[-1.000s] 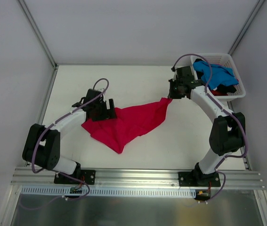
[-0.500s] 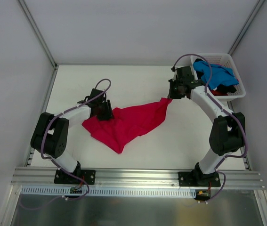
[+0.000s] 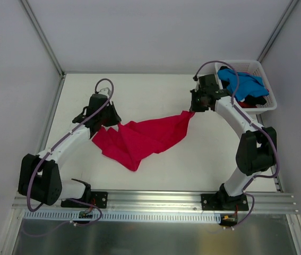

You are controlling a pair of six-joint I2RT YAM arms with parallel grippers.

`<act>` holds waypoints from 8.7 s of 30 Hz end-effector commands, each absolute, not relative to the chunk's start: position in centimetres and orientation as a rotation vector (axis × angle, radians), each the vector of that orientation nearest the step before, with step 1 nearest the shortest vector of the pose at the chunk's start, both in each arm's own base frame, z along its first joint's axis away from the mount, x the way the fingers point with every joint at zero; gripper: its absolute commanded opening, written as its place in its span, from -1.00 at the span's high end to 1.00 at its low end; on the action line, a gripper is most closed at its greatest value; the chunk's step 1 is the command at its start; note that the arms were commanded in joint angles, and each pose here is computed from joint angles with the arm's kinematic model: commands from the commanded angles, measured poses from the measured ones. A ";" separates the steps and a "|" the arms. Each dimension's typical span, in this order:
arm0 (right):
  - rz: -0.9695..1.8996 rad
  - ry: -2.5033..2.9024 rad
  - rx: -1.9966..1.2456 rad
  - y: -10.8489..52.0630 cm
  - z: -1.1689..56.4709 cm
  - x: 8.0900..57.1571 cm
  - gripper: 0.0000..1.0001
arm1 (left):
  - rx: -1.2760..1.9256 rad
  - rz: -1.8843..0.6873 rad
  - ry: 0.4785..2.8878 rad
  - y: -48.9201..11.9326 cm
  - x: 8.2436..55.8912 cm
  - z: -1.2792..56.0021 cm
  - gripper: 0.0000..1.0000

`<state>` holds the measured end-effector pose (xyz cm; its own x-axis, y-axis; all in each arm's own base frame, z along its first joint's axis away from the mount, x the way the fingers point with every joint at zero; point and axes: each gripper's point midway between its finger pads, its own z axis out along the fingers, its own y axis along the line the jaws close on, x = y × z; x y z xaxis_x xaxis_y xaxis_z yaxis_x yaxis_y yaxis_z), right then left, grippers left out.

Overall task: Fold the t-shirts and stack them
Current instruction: Flatten the tshirt out

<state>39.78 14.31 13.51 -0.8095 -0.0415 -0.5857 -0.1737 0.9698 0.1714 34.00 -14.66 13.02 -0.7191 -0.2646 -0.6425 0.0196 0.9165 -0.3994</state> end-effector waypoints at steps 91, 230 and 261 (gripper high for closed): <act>0.012 1.377 -0.015 1.0 61.2 34.2 1.00 | -0.476 -0.295 1.451 3.6 31.1 57.4 1.00; 0.145 1.963 -0.228 11.9 26.9 48.9 1.00 | -0.855 -0.030 1.721 7.5 38.4 24.0 1.00; 0.185 1.934 -0.223 15.1 21.2 65.8 1.00 | -0.679 -0.263 1.793 10.3 58.8 18.1 1.00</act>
<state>64.84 14.65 15.91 -0.4716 -0.0765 -0.8785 -0.2264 0.9733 0.0368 57.34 9.98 16.69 -0.1926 -0.5882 -0.7855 -0.3790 0.7829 -0.4933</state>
